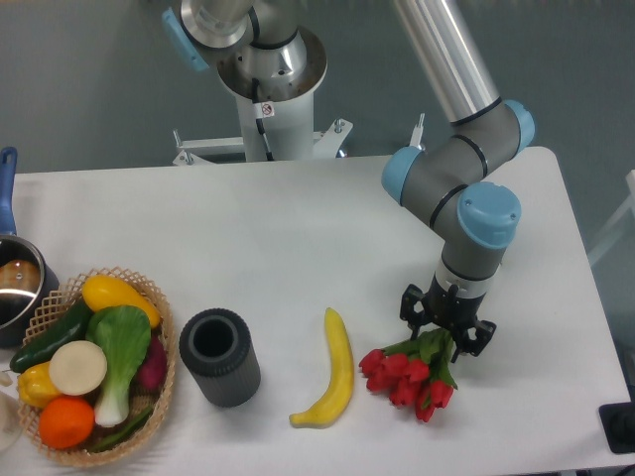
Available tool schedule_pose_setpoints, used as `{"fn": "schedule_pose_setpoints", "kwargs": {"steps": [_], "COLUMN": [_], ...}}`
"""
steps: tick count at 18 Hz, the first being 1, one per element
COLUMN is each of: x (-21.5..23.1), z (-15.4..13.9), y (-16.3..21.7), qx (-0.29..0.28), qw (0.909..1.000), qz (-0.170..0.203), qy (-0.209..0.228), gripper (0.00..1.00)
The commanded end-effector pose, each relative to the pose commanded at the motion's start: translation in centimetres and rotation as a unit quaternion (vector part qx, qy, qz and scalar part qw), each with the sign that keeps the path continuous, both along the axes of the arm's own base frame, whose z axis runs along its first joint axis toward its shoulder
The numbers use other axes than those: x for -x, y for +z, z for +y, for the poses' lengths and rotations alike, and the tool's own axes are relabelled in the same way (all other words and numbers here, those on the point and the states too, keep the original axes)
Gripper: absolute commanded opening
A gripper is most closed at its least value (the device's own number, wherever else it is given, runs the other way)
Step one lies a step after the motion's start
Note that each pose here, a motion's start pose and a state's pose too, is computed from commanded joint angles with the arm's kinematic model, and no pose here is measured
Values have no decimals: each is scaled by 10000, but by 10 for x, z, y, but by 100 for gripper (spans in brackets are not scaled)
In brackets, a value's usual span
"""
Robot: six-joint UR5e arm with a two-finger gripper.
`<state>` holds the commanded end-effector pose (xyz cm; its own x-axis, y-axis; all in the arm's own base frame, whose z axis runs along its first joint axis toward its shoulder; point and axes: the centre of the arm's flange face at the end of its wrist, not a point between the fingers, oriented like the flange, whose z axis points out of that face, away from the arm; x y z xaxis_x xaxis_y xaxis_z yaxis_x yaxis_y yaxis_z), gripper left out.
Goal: Pick up the flowers from the table
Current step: 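Close the gripper around the tulip stems, then lift the red tulips up off the table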
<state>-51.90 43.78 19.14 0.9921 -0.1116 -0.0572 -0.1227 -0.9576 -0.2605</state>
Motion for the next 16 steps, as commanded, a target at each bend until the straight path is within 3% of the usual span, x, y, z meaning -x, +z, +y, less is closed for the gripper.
{"fn": "schedule_pose_setpoints", "kwargs": {"steps": [4, 9, 16], "x": [5, 24, 51], "z": [-10, -33, -18], "y": [17, 65, 133], "qx": [-48, -127, -169], "qw": [9999, 9991, 9974], "qz": [74, 202, 304], "qy": [98, 339, 636], "gripper": [0, 0, 0]}}
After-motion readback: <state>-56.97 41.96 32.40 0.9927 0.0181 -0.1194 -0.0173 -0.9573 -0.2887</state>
